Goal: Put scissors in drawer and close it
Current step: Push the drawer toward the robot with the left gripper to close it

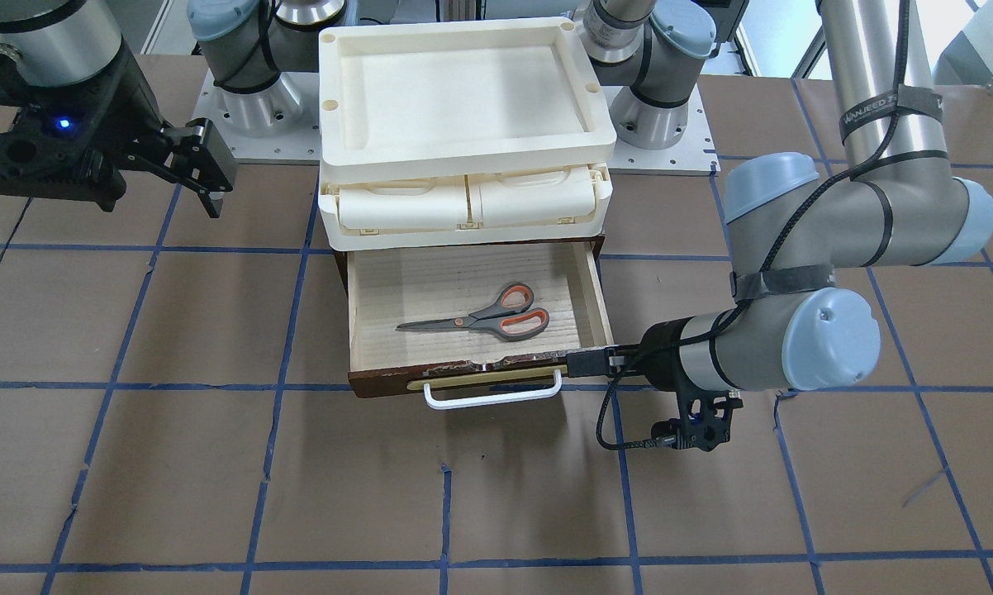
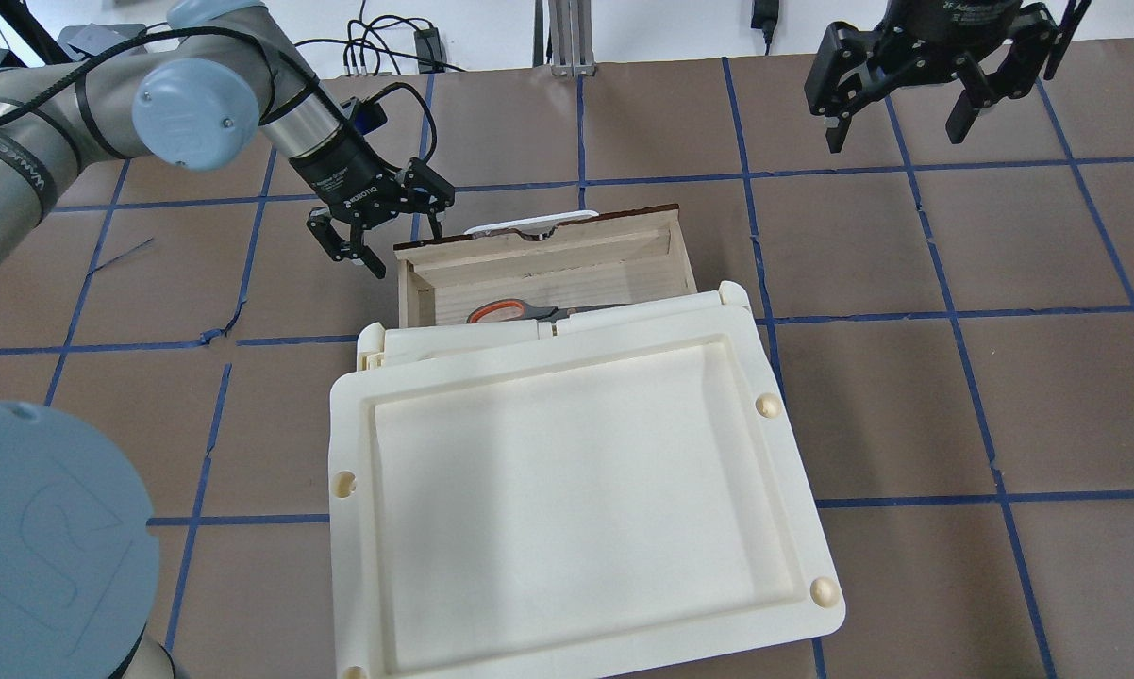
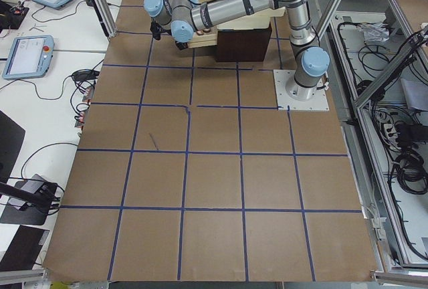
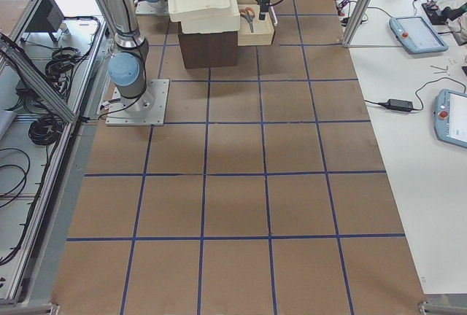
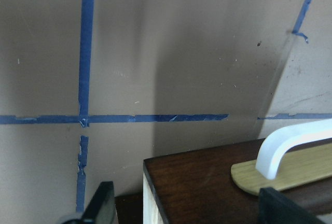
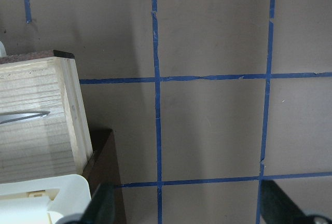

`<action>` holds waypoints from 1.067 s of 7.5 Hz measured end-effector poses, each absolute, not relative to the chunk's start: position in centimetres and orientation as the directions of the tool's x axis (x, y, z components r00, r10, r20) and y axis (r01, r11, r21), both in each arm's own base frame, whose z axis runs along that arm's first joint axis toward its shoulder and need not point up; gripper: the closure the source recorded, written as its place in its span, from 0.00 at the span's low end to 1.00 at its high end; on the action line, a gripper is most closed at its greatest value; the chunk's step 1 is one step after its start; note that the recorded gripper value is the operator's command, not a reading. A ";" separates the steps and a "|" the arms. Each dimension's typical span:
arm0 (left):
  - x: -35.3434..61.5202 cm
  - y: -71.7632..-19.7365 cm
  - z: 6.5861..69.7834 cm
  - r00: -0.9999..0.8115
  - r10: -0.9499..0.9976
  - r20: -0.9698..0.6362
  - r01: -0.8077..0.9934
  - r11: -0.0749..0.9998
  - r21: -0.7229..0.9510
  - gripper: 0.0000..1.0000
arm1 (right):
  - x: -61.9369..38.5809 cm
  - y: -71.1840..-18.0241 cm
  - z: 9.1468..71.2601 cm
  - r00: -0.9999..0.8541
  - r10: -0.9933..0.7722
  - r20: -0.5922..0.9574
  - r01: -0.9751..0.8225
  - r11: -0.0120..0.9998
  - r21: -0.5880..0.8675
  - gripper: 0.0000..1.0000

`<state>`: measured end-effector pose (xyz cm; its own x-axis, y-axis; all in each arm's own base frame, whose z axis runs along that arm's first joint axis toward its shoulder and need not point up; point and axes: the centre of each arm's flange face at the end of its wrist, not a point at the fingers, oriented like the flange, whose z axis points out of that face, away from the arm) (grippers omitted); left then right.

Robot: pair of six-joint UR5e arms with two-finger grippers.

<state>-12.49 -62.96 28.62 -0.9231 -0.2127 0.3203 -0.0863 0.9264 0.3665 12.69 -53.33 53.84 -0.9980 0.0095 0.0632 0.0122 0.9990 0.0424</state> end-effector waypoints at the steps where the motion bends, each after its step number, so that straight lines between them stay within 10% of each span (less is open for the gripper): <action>1: -12.5 -62.7 28.7 -0.923 -0.217 0.319 -0.086 0.921 0.380 0.00 | 12.7 -53.3 53.8 -0.998 0.009 0.064 0.012 0.999 0.043 0.00; 8: -12.8 -58.9 29.3 -0.921 -0.253 0.296 -0.083 0.871 0.484 0.00 | 13.0 -53.2 53.9 -0.998 0.003 0.064 0.006 0.999 0.042 0.00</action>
<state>-12.81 -58.87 29.35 -0.9210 -0.2526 0.2964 -0.0830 0.8710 0.4843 12.95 -53.18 53.91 -0.9979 0.0029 0.0644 0.0056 0.9991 0.0423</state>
